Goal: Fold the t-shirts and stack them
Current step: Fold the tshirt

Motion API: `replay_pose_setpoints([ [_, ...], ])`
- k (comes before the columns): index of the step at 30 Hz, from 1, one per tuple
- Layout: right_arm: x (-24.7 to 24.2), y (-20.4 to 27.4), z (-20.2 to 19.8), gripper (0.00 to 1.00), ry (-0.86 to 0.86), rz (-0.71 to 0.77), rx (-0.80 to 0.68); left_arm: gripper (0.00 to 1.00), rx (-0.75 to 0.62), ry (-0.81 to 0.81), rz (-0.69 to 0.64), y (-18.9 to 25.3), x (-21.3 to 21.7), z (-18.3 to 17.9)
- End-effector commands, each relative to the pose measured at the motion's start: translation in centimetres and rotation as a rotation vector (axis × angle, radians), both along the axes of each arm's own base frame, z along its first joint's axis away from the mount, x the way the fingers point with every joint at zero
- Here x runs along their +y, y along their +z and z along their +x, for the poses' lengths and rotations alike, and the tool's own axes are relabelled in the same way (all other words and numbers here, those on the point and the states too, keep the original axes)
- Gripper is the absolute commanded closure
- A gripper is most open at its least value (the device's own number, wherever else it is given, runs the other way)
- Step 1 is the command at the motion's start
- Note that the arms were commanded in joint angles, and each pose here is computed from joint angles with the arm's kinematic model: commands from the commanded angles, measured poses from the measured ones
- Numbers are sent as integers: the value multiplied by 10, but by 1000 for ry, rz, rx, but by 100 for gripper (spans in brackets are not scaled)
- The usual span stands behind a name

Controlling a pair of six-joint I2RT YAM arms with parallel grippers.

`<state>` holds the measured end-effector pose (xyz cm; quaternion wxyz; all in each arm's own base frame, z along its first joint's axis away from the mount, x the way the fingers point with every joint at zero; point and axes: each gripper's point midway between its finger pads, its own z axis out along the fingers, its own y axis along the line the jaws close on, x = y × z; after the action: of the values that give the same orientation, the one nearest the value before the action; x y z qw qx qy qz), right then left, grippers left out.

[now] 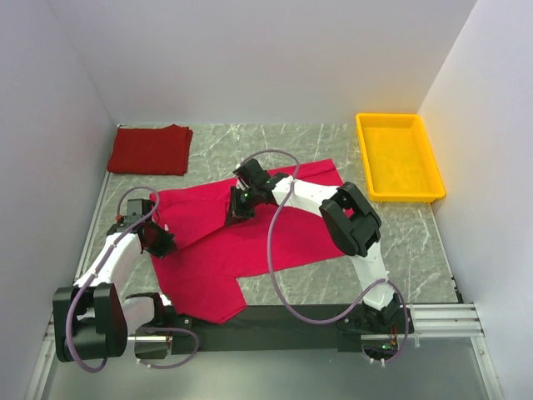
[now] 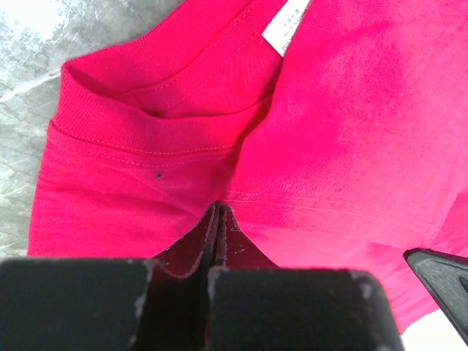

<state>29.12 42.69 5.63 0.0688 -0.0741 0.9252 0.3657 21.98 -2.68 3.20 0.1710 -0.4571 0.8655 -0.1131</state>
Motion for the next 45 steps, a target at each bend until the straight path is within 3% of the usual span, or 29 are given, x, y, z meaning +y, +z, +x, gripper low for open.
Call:
replay_pose_setpoints([
  [1,-2,16,0,91,3,23,-27,99,-40,-4,23,15,3,8],
  [10,-1,14,0,87,13,24,-25,99,-33,1,28,15,5,8],
  [13,-3,16,4,66,36,2,-71,96,-43,10,28,22,5,8],
  [14,-5,22,8,56,41,-5,-105,82,-53,12,26,26,4,8],
  [15,-12,24,14,52,42,-24,-127,71,-58,19,27,33,5,8],
  [16,-18,30,24,47,52,-41,-188,54,-107,22,32,45,5,11],
  [19,-41,53,52,41,95,-13,-293,31,-237,50,68,78,12,20],
  [22,-75,75,80,40,188,55,-407,26,-355,32,94,99,16,38],
  [24,-93,89,88,40,230,126,-431,25,-403,-6,82,102,13,48],
  [29,-175,94,137,41,169,16,-583,27,-503,-94,78,102,18,98],
  [35,-256,81,172,42,8,-66,-563,32,-501,-121,125,96,54,148],
  [45,-304,68,212,47,-169,-141,-516,39,-434,-103,115,66,100,173],
])
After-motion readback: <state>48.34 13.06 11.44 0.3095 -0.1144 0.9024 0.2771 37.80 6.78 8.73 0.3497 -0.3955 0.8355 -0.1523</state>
